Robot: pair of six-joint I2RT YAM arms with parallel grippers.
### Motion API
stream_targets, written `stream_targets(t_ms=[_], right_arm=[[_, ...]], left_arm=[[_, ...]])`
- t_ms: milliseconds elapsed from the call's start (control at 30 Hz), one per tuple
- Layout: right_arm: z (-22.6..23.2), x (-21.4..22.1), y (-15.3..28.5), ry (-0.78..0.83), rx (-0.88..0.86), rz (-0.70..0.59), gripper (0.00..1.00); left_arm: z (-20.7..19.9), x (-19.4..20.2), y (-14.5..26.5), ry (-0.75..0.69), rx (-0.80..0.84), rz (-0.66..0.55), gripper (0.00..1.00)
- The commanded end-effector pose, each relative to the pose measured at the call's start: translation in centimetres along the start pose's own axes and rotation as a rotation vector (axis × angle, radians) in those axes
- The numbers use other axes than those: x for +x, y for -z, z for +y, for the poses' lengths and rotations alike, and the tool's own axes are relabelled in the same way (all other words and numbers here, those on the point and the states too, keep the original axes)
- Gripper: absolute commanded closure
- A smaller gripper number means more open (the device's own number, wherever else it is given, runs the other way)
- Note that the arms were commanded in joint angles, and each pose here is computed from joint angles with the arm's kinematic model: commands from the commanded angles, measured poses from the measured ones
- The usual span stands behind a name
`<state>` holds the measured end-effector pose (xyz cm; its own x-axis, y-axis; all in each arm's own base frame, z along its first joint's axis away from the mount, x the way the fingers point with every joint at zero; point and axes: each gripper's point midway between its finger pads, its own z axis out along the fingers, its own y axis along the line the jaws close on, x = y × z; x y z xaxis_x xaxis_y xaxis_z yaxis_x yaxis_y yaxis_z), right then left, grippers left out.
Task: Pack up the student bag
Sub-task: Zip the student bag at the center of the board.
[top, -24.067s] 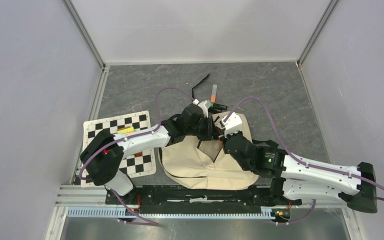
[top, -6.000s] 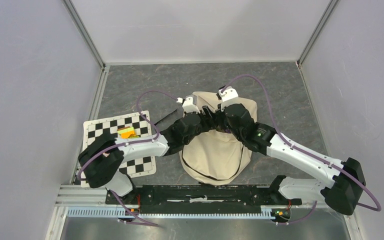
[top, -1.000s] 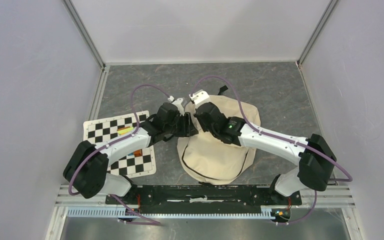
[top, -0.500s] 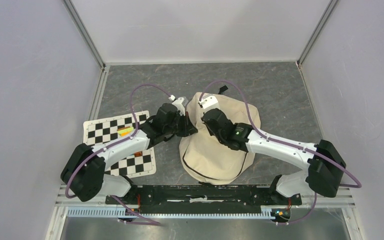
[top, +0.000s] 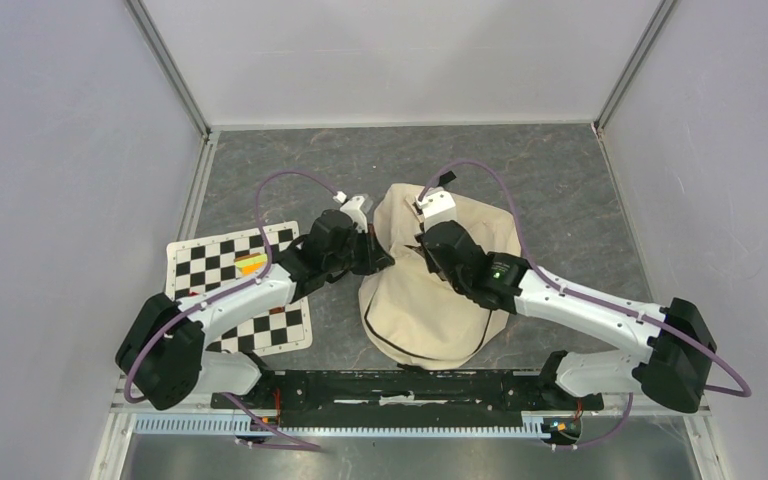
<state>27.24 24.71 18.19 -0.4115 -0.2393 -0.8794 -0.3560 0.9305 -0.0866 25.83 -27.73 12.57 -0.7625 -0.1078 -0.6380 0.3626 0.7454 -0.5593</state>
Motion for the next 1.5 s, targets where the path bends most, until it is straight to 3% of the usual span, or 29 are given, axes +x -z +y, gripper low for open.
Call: stream_targets(t_ms=[0, 200, 333, 500, 600, 867, 1000, 1267, 1467], right_arm=[[-3.6, -1.6, 1.2, 0.015, 0.143, -0.047, 1.0], [-2.8, 1.7, 0.4, 0.024, 0.106, 0.018, 1.0], [-2.1, 2.6, 0.5, -0.007, 0.047, 0.01, 1.0], [-0.9, 2.6, 0.5, -0.045, -0.013, -0.004, 1.0], [-0.4, 2.6, 0.4, -0.054, -0.037, -0.005, 1.0], [0.1, 2.5, 0.3, -0.06, -0.055, -0.009, 1.0], [0.0, 2.5, 0.4, -0.063, -0.055, -0.012, 1.0], [-0.2, 2.6, 0.2, -0.057, -0.041, -0.016, 1.0], [-1.1, 2.3, 0.2, -0.038, 0.011, -0.02, 1.0]], left_arm=[[4.6, 1.0, 1.1, 0.014, -0.195, -0.008, 0.98], [4.4, 1.4, 1.8, 0.036, -0.178, -0.014, 0.97], [2.3, 0.5, 2.3, 0.073, -0.1, -0.031, 0.71], [-0.3, -3.4, 3.0, 0.101, -0.037, -0.145, 0.35], [0.0, -4.8, 2.3, 0.114, -0.075, -0.17, 0.28], [0.6, -4.7, -1.6, 0.093, -0.117, -0.081, 0.2], [0.8, -4.6, -2.4, 0.078, -0.128, -0.055, 0.24], [-1.6, -3.9, -3.8, 0.133, 0.0, -0.022, 0.53], [-1.8, -3.6, -2.7, 0.162, 0.017, -0.053, 0.94]])
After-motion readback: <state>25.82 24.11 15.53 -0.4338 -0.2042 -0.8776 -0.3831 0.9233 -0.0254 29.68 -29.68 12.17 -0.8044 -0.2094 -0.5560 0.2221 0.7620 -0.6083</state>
